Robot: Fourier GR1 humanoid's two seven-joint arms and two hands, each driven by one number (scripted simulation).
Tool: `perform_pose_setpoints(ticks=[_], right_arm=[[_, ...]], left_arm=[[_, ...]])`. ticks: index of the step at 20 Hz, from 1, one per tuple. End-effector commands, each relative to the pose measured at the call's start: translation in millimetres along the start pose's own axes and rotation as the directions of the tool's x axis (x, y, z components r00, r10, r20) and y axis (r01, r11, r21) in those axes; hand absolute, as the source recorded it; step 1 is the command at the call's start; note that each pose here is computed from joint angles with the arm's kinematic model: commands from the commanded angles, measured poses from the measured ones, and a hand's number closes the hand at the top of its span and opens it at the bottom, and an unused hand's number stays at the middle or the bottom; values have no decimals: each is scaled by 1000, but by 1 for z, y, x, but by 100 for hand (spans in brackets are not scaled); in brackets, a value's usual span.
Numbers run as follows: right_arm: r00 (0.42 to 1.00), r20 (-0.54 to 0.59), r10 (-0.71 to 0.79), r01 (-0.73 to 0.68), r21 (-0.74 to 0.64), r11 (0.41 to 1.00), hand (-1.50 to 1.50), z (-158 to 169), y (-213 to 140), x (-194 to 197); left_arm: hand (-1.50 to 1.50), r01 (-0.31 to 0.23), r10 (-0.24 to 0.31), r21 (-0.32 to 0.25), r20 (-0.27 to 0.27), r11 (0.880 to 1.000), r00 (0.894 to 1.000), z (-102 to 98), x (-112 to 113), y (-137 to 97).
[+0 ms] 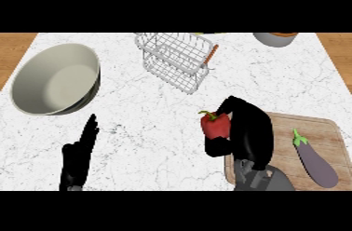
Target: Pick the bell pepper from the cutting board and place it in the tiered basket
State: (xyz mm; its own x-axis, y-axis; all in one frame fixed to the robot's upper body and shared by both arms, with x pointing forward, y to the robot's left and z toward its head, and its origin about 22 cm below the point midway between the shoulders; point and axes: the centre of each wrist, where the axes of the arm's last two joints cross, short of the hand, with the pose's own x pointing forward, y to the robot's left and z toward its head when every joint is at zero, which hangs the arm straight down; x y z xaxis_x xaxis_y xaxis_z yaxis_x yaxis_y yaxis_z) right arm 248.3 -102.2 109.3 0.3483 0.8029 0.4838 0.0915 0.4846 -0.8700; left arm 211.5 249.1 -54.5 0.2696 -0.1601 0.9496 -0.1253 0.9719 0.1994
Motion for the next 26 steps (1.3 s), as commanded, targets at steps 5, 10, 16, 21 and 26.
perform_pose_setpoints(ticks=[5, 10, 16, 21, 26], right_arm=[[988, 95, -126, 148, -292, 945, 150, 61, -86, 56], [991, 126, -52, 92, -338, 937, 150, 68, -119, 83], [994, 96, -53, 81, -328, 941, 150, 30, -132, 110], [995, 63, -83, 99, -330, 939, 150, 0, -146, 143], [995, 50, -89, 100, -311, 945, 150, -45, -130, 149]], left_arm=[[0, -2, 2, -3, -4, 1000, 1000, 8, -2, -15], [0, 3, -3, -8, -18, 1000, 1000, -3, 5, 0], [0, 3, -3, -17, -13, 1000, 1000, 4, -1, -4], [0, 13, -13, -28, 0, 1000, 1000, -7, 4, -2], [0, 12, -12, 0, 0, 1000, 1000, -1, 7, 1]])
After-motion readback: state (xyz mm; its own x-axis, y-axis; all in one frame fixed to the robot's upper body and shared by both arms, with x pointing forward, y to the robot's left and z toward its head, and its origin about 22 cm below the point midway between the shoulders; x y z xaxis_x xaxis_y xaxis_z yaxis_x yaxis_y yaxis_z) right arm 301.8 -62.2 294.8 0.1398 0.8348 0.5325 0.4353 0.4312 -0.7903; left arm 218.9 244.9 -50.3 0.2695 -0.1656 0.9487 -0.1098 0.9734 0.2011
